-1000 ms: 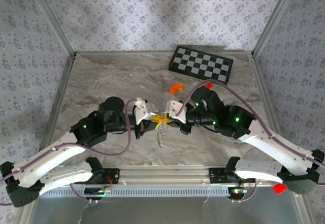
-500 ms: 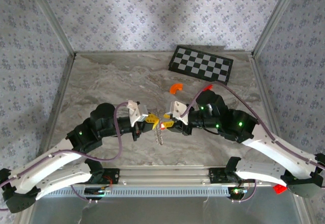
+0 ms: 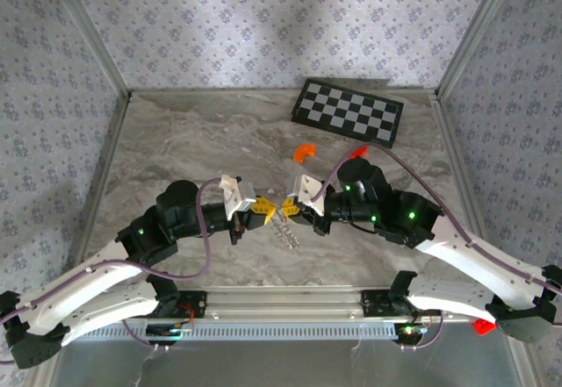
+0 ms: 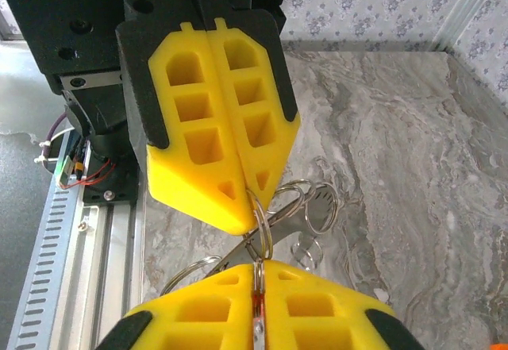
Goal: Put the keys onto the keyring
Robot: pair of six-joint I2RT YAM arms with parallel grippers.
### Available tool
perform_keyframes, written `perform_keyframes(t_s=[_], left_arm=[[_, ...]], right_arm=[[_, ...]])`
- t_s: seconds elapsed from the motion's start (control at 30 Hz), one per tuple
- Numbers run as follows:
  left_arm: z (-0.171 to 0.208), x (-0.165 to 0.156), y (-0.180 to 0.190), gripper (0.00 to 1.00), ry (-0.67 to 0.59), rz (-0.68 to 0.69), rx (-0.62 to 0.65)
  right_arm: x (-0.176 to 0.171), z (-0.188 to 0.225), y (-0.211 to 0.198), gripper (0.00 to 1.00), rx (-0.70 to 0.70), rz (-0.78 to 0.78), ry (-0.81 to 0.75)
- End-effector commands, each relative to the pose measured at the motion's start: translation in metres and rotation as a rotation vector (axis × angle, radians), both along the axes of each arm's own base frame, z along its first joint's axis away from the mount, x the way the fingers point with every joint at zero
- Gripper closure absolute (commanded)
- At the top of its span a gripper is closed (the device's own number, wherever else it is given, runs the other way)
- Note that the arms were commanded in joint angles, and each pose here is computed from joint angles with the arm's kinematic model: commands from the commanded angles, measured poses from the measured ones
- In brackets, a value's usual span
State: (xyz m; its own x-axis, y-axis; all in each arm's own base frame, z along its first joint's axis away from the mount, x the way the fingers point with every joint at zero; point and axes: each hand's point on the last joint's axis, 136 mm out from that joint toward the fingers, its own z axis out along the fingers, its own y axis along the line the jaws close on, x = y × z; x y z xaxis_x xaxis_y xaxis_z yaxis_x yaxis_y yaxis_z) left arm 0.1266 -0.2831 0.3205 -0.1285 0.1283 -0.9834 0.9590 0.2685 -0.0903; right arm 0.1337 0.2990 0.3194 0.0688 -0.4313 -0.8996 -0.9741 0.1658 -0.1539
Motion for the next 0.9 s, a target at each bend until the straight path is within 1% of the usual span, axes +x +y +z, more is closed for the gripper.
perform_keyframes(t_s=[0.0, 0.1, 0.23, 0.33, 0.5, 0.6, 0.7, 0.77, 0.87], left_arm=[[0.044, -0.002, 0.003, 1.0, -0.061, 0.0, -0.159], [0.045, 0.0, 0.002, 1.0, -0.053, 0.008, -0.193], [0.046, 0.004, 0.004, 1.0, -0.052, 0.034, -0.222], [0.048, 0.008, 0.005, 1.0, -0.057, 0.056, -0.251], [0.051, 0.012, 0.005, 1.0, -0.065, 0.075, -0.298], [0.052, 0.013, 0.004, 1.0, -0.061, 0.075, -0.326], [0.051, 0.012, 0.001, 1.0, -0.054, 0.062, -0.343], [0.049, 0.011, 0.001, 1.0, -0.053, 0.054, -0.344], [0.047, 0.007, 0.001, 1.0, -0.059, 0.036, -0.337]], right_arm=[[-0.004, 0.002, -0.001, 0.96, 0.025, 0.013, -0.006], [-0.007, 0.0, -0.001, 0.99, 0.032, 0.024, -0.009], [-0.009, -0.002, -0.001, 0.99, 0.036, 0.03, -0.021], [-0.01, -0.003, -0.002, 0.97, 0.038, 0.028, -0.039], [-0.013, 0.001, -0.004, 0.93, 0.082, 0.03, -0.067], [-0.014, 0.004, -0.005, 0.88, 0.101, 0.027, -0.078], [-0.012, 0.006, -0.007, 0.81, 0.116, 0.006, -0.093], [-0.012, 0.009, -0.009, 0.77, 0.129, 0.0, -0.095], [-0.012, 0.018, -0.014, 0.72, 0.158, -0.025, -0.095]])
